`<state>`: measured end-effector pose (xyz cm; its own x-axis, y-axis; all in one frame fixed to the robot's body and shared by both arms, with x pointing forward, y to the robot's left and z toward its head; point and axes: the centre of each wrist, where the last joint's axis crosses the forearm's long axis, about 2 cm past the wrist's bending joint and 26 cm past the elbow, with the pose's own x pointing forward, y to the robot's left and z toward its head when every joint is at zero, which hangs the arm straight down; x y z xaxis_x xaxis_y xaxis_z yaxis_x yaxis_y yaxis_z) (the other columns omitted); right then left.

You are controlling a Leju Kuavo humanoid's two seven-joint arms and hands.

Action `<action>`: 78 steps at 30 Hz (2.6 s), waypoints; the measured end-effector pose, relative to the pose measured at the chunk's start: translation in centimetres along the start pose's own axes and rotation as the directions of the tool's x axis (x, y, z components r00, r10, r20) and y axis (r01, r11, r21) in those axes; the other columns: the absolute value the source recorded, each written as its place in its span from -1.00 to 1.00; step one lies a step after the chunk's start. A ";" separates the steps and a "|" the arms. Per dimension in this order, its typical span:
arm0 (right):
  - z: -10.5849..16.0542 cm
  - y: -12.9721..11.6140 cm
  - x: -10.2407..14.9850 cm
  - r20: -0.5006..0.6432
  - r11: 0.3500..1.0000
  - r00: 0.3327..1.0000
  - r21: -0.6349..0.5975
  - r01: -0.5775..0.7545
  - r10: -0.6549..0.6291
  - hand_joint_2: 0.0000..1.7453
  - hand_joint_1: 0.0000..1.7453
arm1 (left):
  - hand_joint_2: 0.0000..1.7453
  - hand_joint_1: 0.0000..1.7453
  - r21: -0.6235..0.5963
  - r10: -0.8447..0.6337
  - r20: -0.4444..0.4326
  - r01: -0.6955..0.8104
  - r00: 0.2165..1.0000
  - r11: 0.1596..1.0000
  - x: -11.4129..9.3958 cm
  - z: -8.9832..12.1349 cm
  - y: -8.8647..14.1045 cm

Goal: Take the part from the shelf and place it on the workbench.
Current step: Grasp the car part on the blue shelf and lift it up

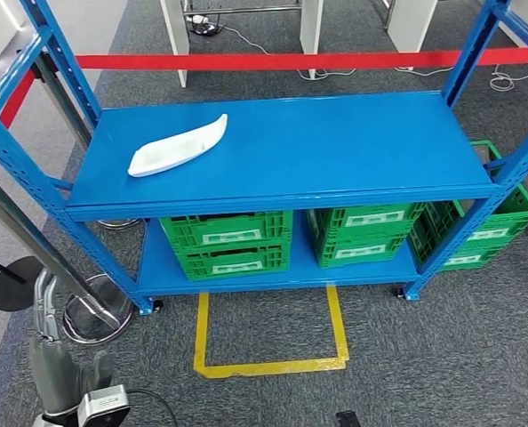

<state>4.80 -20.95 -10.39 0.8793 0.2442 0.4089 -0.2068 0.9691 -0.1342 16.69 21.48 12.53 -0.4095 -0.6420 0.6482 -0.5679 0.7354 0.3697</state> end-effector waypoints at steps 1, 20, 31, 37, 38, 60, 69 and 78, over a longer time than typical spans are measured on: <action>0.0 0.1 0.0 -0.003 1.000 1.000 -0.005 0.000 0.000 -1.00 -1.00 | -1.00 -1.00 -0.001 -0.001 0.001 0.001 1.000 1.000 0.0 0.0 0.0; 0.2 1.1 0.7 0.003 1.000 1.000 0.001 0.016 -0.016 -1.00 -1.00 | -1.00 -1.00 -0.039 -0.021 0.017 0.021 1.000 0.999 0.0 0.3 0.1; 0.1 1.3 1.0 0.012 1.000 1.000 0.011 0.016 -0.016 -1.00 -1.00 | -1.00 -1.00 -0.099 -0.072 0.048 0.077 0.996 0.992 0.0 0.3 -0.1; 0.1 1.4 1.2 0.015 1.000 1.000 0.028 0.012 -0.013 -1.00 -1.00 | -1.00 -1.00 -0.136 -0.103 0.070 0.111 0.992 0.984 -0.3 0.0 -0.2; 0.1 1.4 1.2 0.016 1.000 1.000 0.029 0.011 -0.012 -1.00 -1.00 | -1.00 -1.00 -0.140 -0.107 0.072 0.116 0.992 0.983 -0.3 -0.1 -0.2; -0.1 0.5 0.8 0.004 0.996 1.000 0.092 -0.015 0.014 -1.00 -1.00 | 1.00 -1.00 -0.350 -0.255 0.158 0.295 0.954 0.889 -3.5 -1.8 0.8; -0.2 0.3 0.9 0.002 0.994 0.999 0.105 -0.035 0.035 -1.00 -1.00 | 1.00 -1.00 -0.373 -0.337 0.229 0.402 0.913 0.836 -6.4 -4.4 2.4; -0.3 0.2 1.0 -0.005 0.983 0.994 0.149 -0.107 0.109 -1.00 -1.00 | 1.00 -1.00 -0.355 -0.463 0.296 0.546 0.836 0.759 -9.6 -11.6 1.1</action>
<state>5.74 -20.50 -10.24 0.8539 0.3481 0.3869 -0.3610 0.9317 -0.0415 28.33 31.00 14.43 -0.2903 -0.9410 0.1737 -0.4013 0.2845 0.8706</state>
